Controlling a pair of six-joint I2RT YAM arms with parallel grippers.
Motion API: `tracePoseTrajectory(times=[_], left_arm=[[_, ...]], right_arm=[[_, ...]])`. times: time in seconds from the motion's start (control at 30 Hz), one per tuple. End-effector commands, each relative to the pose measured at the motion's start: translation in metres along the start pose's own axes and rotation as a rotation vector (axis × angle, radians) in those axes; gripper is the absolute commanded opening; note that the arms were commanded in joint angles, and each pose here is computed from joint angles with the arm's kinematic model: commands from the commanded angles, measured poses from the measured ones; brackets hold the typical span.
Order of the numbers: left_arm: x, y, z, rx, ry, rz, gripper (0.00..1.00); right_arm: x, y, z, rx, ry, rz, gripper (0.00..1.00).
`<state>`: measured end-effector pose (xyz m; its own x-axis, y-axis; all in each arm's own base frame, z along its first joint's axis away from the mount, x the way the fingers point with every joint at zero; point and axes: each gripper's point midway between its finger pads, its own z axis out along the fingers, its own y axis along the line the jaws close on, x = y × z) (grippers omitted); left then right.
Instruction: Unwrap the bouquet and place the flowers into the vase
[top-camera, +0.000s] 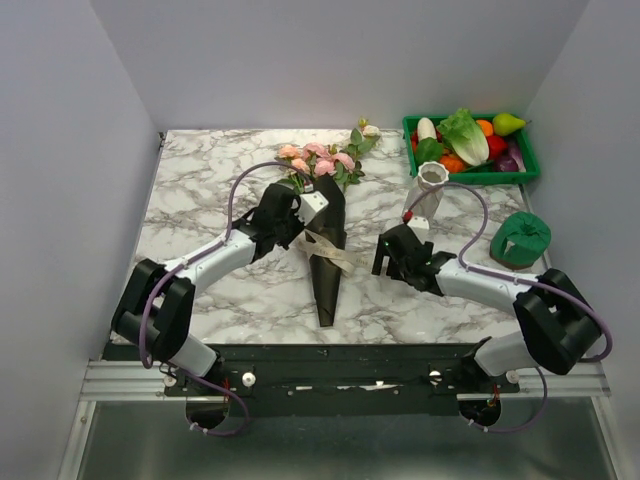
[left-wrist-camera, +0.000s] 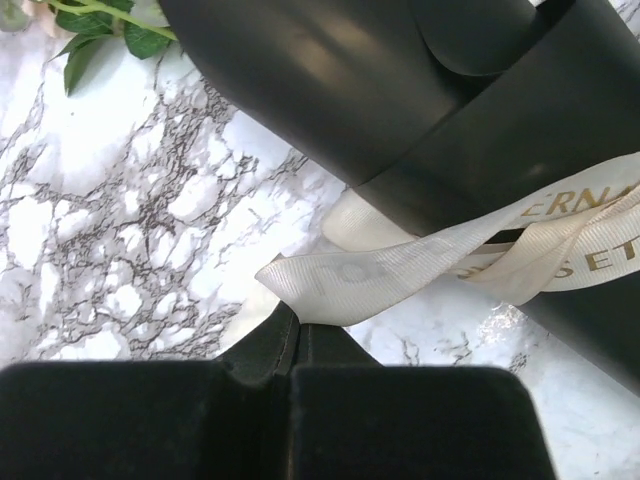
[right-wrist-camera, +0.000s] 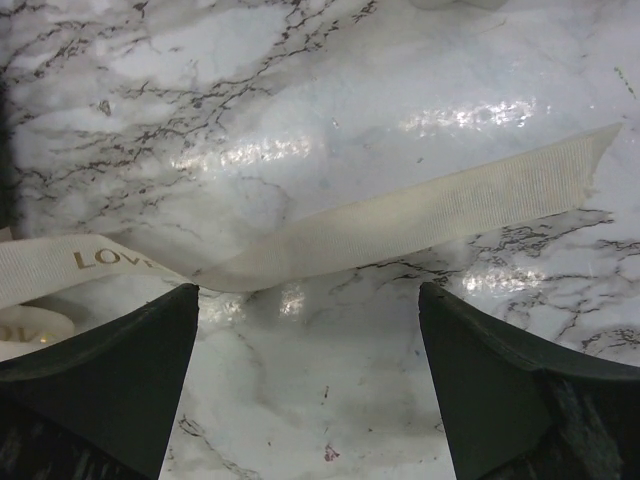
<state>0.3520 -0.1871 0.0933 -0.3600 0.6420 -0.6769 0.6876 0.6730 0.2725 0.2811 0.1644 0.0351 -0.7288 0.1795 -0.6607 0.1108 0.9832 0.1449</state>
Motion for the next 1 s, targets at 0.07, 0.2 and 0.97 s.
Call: tracePoseTrajectory(times=[0.07,0.2,0.97], left_arm=[[-0.012,0.012,-0.017,0.0,0.003,-0.054,0.0],[-0.013,0.017,-0.019,-0.008,0.01,-0.059,0.0],[-0.009,0.076,-0.037,-0.165,0.044,-0.245,0.0]], right_arm=[[-0.002,0.027,-0.002,-0.044,-0.03,-0.174,0.97],[-0.011,0.038,0.003,-0.053,-0.038,-0.286,0.97],[0.0,0.097,0.028,-0.298,0.012,-0.505,0.98]])
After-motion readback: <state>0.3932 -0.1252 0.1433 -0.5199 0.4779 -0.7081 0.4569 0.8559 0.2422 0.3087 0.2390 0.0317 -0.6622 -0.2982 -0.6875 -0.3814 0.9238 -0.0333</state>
